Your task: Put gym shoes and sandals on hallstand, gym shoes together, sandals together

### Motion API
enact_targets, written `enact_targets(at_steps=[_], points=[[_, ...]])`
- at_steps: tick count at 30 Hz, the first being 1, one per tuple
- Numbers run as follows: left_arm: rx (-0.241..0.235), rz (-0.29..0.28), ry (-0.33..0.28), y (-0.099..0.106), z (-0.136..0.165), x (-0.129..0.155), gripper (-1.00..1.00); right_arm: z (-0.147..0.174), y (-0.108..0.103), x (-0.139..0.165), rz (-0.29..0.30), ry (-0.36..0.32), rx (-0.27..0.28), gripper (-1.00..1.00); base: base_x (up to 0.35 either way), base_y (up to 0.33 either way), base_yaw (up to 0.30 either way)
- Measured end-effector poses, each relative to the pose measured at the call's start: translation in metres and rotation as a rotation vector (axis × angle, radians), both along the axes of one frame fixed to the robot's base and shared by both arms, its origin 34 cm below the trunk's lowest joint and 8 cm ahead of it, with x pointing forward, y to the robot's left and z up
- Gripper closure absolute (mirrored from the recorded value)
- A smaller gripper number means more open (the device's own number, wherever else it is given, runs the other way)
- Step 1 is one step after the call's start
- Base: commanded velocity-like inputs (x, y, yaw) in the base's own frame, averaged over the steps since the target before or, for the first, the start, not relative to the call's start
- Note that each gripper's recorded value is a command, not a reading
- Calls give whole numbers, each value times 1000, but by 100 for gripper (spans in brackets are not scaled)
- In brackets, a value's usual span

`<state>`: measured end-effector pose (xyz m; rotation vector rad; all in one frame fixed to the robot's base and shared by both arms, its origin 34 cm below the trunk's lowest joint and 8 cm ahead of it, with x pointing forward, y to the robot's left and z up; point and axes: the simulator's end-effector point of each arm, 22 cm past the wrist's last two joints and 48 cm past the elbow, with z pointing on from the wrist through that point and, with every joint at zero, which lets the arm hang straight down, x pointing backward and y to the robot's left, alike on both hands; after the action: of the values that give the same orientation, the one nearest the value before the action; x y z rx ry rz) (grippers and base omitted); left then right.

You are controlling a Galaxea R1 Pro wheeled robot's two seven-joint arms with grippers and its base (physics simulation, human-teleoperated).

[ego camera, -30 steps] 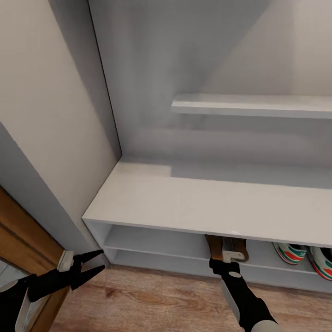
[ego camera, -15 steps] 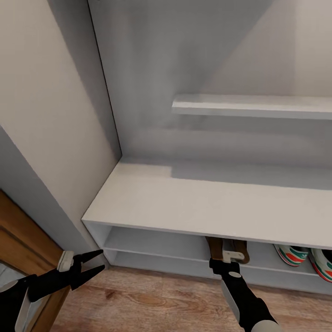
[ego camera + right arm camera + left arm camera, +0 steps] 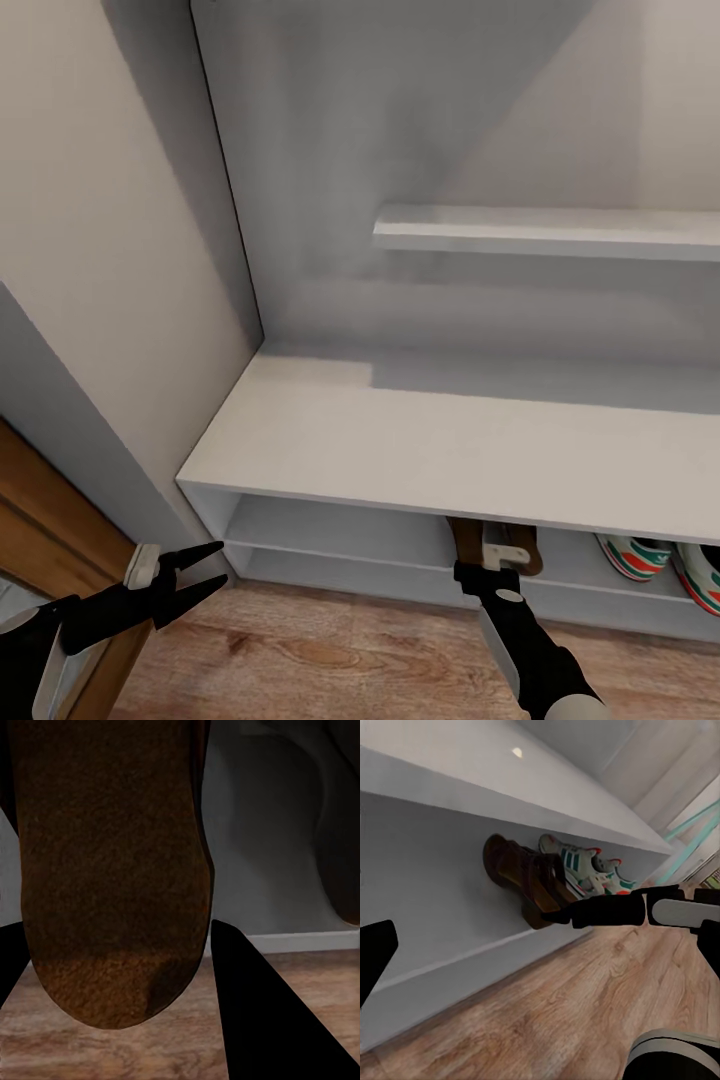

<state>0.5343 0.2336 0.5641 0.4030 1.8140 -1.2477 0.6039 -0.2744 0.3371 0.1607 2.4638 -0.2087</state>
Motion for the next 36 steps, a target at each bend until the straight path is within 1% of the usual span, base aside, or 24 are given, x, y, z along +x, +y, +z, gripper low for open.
enact_targets(at_steps=[13, 19, 30, 31, 32, 36], points=[[-8, 0, 6, -3, -3, 1, -100, 0, 0, 4, 1, -7, -1, 100, 43, 0, 0], [-10, 0, 1, -4, -1, 0, -100, 0, 0, 1, 2, -2, -2, 100, 102, 0, 0], [-11, 0, 11, -4, -7, 3, -100, 0, 1, 8, 0, -13, 1, 100, 7, 0, 0], [-11, 0, 13, -4, -7, 3, -100, 0, 1, 9, 0, -14, 2, -100, 0, 0, 0], [-11, 0, 14, -4, -8, 3, -100, -9, 1, 0, -2, 13, 3, -100, 0, 0, 0], [-11, 0, 14, -4, -8, 3, -100, -10, 1, -1, -2, 14, 3, -100, 0, 0, 0]])
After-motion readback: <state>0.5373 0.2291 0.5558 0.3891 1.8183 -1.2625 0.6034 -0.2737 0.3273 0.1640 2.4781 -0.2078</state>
